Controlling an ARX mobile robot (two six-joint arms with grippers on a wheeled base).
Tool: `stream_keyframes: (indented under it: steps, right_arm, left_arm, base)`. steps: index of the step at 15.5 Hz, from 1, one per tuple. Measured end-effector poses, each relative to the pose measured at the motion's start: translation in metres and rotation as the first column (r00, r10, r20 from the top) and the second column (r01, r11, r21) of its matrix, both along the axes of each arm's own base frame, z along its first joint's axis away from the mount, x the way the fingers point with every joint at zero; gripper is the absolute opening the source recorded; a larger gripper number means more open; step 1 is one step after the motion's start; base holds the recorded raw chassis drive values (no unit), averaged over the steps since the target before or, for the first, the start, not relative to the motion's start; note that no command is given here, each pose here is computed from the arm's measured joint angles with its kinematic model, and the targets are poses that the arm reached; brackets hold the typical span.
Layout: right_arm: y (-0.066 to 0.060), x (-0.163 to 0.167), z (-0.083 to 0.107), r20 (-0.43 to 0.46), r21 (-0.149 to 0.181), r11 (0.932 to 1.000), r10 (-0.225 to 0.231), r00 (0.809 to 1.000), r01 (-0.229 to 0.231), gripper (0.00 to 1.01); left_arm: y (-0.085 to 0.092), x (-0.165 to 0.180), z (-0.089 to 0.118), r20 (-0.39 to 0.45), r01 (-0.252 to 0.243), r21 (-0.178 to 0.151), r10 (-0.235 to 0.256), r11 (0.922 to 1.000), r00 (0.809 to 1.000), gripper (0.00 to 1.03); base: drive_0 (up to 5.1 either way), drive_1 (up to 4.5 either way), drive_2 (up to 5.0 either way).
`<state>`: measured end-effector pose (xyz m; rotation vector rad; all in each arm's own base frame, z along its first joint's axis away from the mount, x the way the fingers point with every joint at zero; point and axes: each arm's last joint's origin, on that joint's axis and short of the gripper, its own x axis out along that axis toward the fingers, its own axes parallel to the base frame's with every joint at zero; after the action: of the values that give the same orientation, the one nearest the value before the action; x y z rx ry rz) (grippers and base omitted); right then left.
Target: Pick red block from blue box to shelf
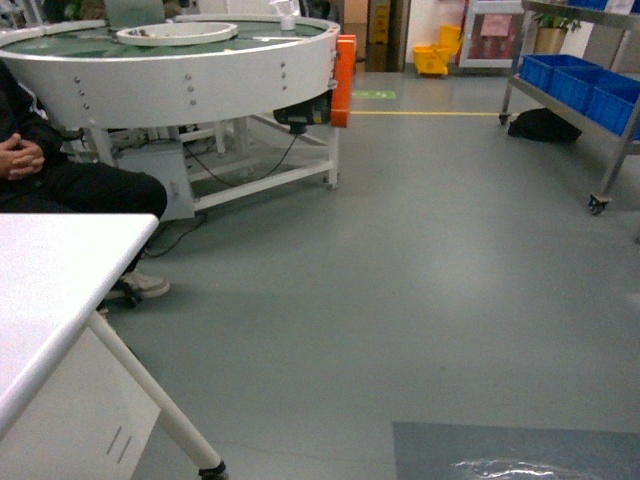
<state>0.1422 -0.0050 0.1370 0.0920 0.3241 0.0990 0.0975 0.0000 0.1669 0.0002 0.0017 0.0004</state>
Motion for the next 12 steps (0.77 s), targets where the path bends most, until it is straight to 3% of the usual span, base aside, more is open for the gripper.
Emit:
stream_keyframes:
  steps: [11,12]
  right_arm:
    - [0.0001,0.0003,0.0006,0.003,0.0,1.0,0.001,1.0,-0.001,0.26]
    - [0.0,0.0003,0.0006,0.003,0.0,1.0,0.0,1.0,0.0,0.26]
  left_arm:
    - [0.0001,0.0,0.0001,0.001,-0.002,0.0,0.002,1.0,1.0,0.98]
    - [0.0002,0.0,0.0003,0.003,-0.003,0.0,0.003,1.0,1.0,0.98]
  base:
    - [-1.5,-1.5,-1.5]
    - [-2.1,2.22,-6.4]
